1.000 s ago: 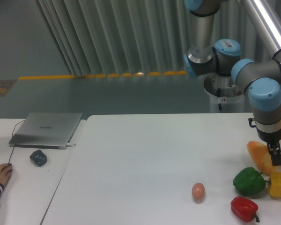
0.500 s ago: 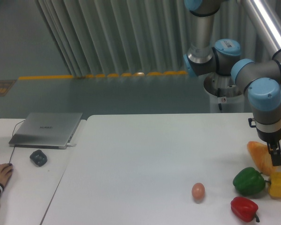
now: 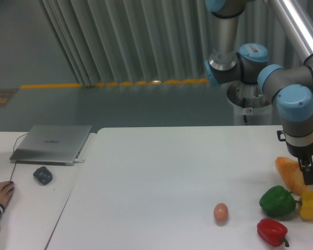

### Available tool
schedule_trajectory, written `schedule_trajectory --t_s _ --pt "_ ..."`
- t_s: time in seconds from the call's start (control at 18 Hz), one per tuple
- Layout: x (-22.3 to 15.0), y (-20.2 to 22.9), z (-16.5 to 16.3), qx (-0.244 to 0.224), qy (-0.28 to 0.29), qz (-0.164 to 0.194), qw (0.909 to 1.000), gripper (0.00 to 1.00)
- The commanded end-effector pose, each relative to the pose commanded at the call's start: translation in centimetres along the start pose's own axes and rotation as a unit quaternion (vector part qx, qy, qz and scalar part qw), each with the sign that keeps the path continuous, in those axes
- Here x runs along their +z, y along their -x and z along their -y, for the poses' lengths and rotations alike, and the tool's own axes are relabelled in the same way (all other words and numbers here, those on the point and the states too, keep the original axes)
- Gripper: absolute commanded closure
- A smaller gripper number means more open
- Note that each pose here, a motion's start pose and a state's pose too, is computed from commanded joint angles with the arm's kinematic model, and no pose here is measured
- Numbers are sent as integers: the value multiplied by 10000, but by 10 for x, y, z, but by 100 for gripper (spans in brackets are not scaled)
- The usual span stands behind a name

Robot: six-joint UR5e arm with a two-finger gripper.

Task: Place the triangular bread in the basket

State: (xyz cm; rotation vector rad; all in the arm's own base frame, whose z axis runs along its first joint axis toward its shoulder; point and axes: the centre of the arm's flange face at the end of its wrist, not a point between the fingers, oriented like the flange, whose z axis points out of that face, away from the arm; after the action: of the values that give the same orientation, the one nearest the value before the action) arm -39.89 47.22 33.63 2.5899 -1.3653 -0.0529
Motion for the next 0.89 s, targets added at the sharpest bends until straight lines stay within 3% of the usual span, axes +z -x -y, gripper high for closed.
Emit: schedule_trajectory --t_s 0.67,0.89 --pt "21 -7 9 162 31 -220 9996 0" --pt "32 -8 24 437 516 -465 9966 0"
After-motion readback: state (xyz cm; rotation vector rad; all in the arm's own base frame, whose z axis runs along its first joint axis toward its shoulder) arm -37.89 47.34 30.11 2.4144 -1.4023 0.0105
